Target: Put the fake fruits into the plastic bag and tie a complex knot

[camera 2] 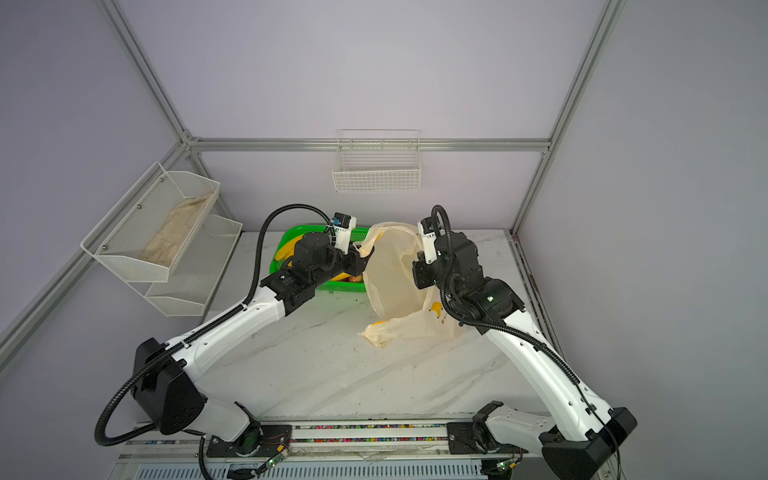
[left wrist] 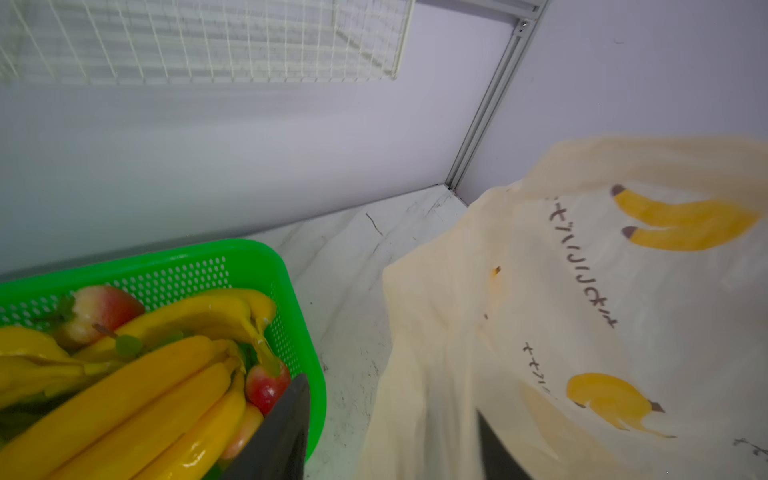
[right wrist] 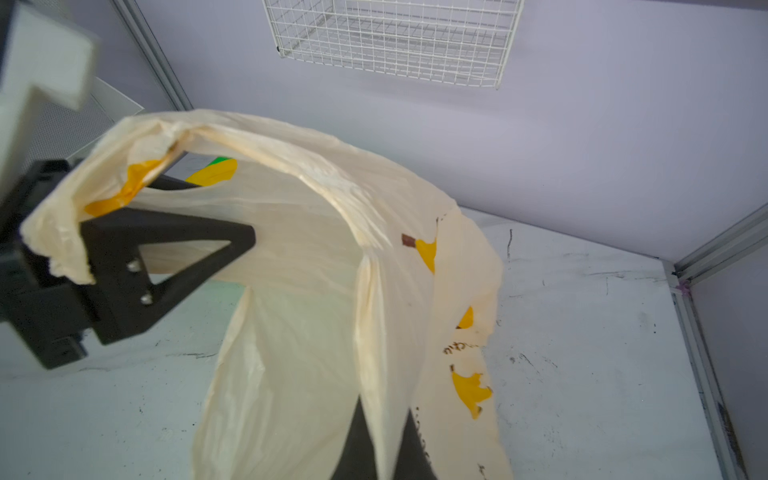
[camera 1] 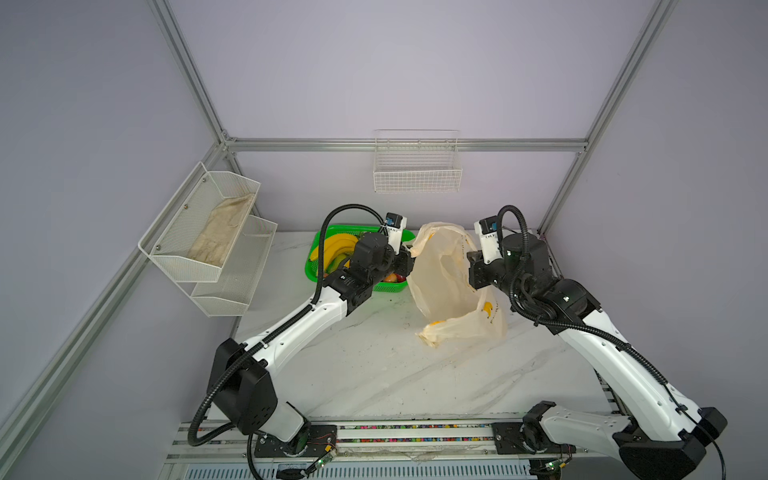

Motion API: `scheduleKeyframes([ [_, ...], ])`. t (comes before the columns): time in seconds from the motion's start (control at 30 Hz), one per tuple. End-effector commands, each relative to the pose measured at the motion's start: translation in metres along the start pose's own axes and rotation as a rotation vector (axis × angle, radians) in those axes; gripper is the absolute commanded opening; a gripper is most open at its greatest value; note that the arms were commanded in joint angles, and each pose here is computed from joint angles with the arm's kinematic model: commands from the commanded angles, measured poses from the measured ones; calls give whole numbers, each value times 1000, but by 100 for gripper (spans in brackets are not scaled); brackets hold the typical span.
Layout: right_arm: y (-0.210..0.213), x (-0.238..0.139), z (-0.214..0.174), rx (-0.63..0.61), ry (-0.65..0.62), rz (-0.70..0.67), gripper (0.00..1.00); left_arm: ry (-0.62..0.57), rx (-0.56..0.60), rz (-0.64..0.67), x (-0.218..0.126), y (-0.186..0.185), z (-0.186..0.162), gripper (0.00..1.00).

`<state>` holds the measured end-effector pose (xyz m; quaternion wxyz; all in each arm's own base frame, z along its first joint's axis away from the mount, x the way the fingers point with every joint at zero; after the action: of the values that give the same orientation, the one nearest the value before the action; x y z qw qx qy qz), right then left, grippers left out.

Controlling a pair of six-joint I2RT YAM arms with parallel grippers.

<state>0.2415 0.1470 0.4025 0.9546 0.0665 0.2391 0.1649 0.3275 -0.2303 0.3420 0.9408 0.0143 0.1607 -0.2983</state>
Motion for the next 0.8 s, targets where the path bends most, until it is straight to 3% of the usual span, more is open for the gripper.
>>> scheduleKeyframes([
  [0.0,-3,17,-15,80,128,-40,0,-122,-24,-101,-31,-1,32,77],
  [0.07,-4,24,-13,98,126,-46,0,-157,-17,-156,-59,0,29,89],
  [0.13,-8,31,-13,116,136,-63,0,-163,-22,-176,-80,4,18,96],
  [0.23,-15,44,-15,152,168,-64,0,-167,-71,-197,-109,17,-2,98],
  [0.4,-17,53,-13,199,181,-81,0,-154,-145,-121,-137,40,-30,100],
  [0.57,-8,55,-9,273,175,30,0,-143,-117,-257,-134,34,-25,100],
  [0.63,-8,51,-3,264,158,6,0,-131,-143,-160,-132,41,-24,100],
  [0.77,-19,47,8,194,124,-171,0,-22,-137,358,-134,80,-35,100],
])
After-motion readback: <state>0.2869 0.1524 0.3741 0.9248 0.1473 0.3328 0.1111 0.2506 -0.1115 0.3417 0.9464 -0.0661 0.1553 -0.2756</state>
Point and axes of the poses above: each gripper's point midway between its finger pads, its own x axis out along the fingers, its own y axis along the line the jaws close on, z = x × y, the point moved 10 cm from there along -x, back along the fingers, and after that the axes turned 10 degrees about x, right-handed, at the moved point
